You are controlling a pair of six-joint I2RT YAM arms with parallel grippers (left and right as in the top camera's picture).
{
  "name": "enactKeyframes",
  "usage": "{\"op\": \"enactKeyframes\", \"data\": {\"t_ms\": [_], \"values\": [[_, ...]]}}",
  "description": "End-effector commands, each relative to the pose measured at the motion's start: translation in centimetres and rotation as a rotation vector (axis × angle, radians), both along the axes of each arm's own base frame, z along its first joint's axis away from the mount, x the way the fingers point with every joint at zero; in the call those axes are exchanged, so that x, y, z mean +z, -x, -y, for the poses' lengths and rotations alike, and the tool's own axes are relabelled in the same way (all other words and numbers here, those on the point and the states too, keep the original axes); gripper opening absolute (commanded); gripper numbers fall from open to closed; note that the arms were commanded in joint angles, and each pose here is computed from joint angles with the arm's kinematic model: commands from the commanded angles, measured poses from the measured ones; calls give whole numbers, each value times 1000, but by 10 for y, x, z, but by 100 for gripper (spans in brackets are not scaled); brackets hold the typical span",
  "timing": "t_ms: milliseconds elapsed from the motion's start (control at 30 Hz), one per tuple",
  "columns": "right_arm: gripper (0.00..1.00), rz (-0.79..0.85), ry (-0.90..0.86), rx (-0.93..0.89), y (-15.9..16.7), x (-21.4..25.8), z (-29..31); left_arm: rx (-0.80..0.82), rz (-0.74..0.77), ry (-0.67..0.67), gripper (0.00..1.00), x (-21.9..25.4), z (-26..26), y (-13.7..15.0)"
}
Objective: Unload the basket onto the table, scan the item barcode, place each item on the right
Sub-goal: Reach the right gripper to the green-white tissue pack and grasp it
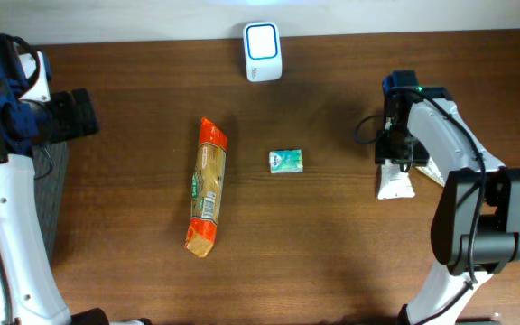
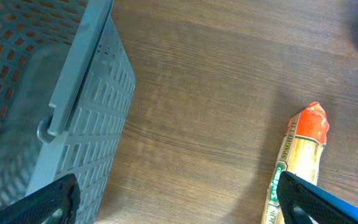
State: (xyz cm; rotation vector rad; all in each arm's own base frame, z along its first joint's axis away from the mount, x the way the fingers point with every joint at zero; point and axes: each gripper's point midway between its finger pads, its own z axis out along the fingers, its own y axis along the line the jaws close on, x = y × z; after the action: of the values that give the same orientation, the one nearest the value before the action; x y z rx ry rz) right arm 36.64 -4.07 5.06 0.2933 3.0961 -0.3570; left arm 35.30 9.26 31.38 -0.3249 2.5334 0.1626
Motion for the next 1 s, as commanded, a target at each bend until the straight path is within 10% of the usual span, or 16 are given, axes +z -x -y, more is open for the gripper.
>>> {"op": "enactKeyframes", "data": {"t_ms": [0, 167, 400, 967], "values": [[64, 43, 24, -16, -10, 35, 9, 8, 14, -10, 99, 5, -3, 1], [64, 155, -335, 172, -38, 92, -116, 8, 14, -10, 99, 5, -3, 1], [59, 141, -471, 506, -13, 48, -295, 8, 13, -10, 99, 5, -3, 1], [53, 77, -500, 565, 1, 14, -329, 8, 13, -10, 99, 5, -3, 1]]}}
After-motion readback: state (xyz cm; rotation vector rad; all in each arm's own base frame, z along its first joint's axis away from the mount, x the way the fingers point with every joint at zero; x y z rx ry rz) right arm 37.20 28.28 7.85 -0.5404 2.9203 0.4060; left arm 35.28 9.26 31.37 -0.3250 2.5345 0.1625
